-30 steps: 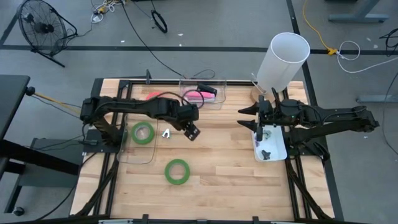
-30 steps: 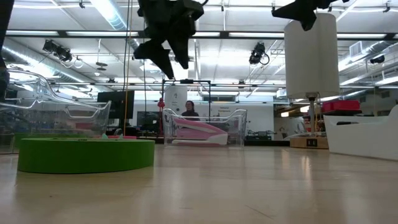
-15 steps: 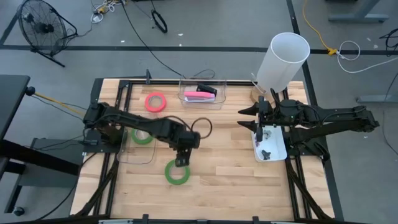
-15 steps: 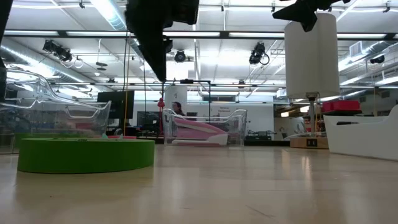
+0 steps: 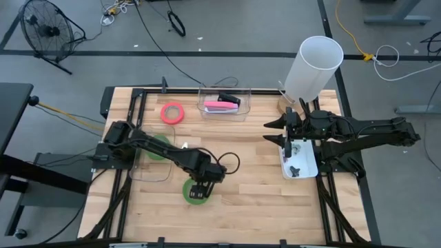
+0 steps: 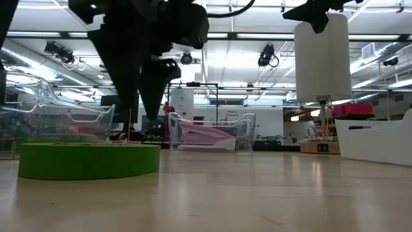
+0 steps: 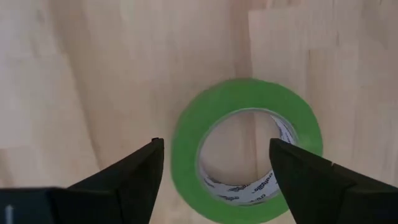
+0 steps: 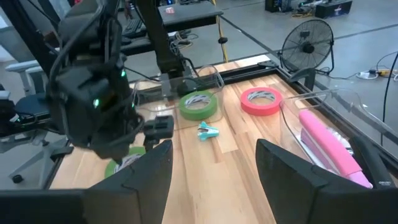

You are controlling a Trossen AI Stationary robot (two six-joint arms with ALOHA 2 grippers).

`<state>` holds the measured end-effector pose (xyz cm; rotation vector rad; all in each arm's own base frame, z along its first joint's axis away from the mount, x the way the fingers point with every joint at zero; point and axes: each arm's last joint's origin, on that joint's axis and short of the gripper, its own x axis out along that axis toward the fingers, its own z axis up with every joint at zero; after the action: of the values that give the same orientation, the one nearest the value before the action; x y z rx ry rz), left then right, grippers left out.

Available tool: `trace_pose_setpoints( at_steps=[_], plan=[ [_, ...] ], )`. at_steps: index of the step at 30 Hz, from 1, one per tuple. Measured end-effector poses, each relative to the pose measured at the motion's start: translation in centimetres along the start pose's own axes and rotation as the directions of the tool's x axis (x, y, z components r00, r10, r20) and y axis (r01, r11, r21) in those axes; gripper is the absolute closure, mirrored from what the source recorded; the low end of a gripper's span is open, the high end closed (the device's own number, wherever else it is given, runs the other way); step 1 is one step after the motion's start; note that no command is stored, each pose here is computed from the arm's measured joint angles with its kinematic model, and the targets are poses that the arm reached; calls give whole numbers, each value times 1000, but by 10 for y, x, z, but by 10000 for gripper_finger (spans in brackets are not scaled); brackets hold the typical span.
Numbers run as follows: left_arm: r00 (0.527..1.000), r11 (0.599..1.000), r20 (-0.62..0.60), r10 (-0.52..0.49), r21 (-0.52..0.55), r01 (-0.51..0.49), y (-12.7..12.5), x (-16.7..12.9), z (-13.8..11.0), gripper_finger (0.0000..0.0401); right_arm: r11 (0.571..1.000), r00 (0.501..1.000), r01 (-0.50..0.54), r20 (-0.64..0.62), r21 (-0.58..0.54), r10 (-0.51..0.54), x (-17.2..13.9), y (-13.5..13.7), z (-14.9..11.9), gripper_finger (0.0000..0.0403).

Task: Pick and place Stapler, Stapler remover, tape
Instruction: Put the green tape into the bottom transparent bin

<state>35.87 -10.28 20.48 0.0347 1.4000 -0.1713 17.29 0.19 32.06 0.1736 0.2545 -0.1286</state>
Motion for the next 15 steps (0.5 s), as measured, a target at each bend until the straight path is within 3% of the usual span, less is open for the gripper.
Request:
trace_pose_setpoints(
  at_steps=[9, 15],
  plan=[
    [993, 985, -6, 116, 131, -114, -1, 10, 1, 105, 1000, 1000, -26, -5, 0, 26, 0, 1, 0, 175],
    [997, 979, 0, 82, 189, -81, -1, 12, 3, 105, 1000, 1000, -25, -5, 0, 25, 0, 1, 0, 175]
  ],
)
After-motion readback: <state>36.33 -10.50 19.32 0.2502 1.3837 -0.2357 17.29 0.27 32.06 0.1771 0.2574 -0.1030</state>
